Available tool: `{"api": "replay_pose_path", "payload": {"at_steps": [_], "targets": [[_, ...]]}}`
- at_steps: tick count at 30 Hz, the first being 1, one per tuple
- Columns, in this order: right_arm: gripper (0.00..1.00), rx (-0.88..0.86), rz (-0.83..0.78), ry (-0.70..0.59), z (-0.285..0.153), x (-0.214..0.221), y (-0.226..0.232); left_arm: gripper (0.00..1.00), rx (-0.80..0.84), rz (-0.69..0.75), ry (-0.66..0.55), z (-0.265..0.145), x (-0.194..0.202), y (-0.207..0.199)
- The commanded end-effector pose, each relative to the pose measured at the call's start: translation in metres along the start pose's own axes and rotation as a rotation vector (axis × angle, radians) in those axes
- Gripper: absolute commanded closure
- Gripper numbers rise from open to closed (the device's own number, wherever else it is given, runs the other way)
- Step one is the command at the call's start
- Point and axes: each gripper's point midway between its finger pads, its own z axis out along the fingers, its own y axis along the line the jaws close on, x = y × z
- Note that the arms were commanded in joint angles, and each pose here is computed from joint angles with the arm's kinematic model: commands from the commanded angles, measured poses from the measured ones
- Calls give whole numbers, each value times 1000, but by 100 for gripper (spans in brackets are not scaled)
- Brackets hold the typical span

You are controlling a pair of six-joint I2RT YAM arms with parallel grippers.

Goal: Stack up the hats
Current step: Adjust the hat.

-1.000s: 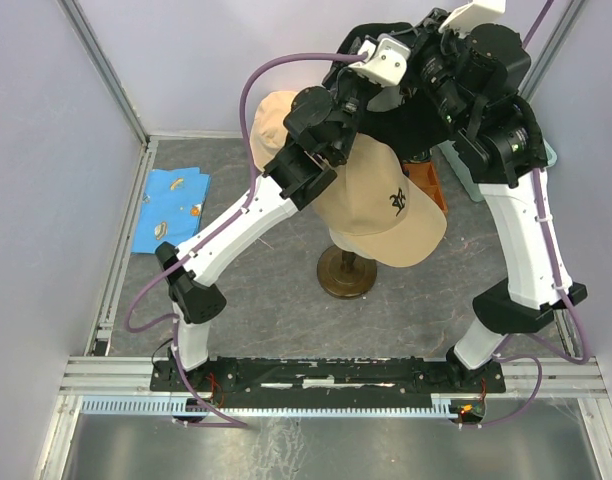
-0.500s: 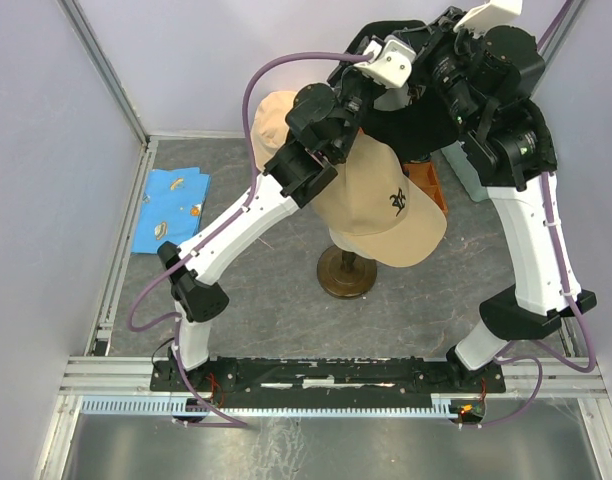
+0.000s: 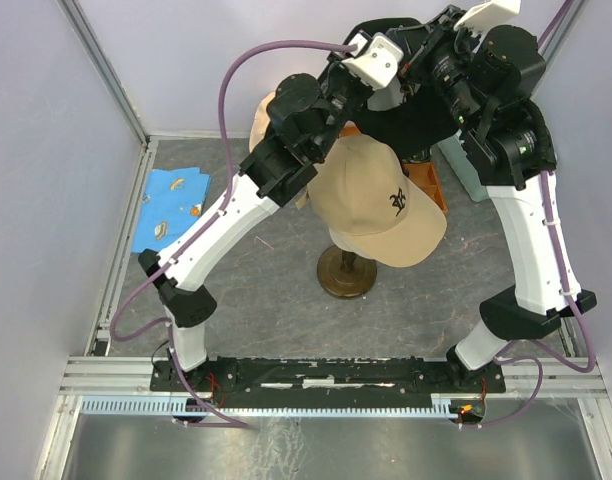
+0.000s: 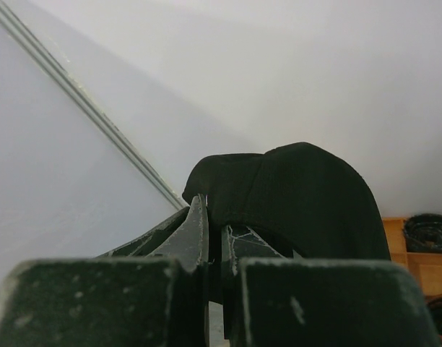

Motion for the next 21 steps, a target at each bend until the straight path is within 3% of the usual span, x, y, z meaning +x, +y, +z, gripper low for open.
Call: {"api": "replay_pose_path", "payload": {"at_steps": [1,2,6,17,19,21], "targets": [[100,44,-20,-90,-8,-30,-12,95,-100,-127,-112,-40,-62,72],[100,43,-20,-89,-7,-30,-12,93,-85,-126,-97,-40,-56,66],[100,45,-23,-88,-5,-30,-14,97,-49,-127,-47,-47,-43,58],[100,26,-71,-72,-15,-29,-13,97,-42,-132,-77,-43,-48,57],[94,38,-84,-74,-20,-29,-16,97,-37,-140,-87,-40,-49,54],[80,52,-94,-80,-23,-29,-20,97,-34,-147,-97,-36,-51,52]]}}
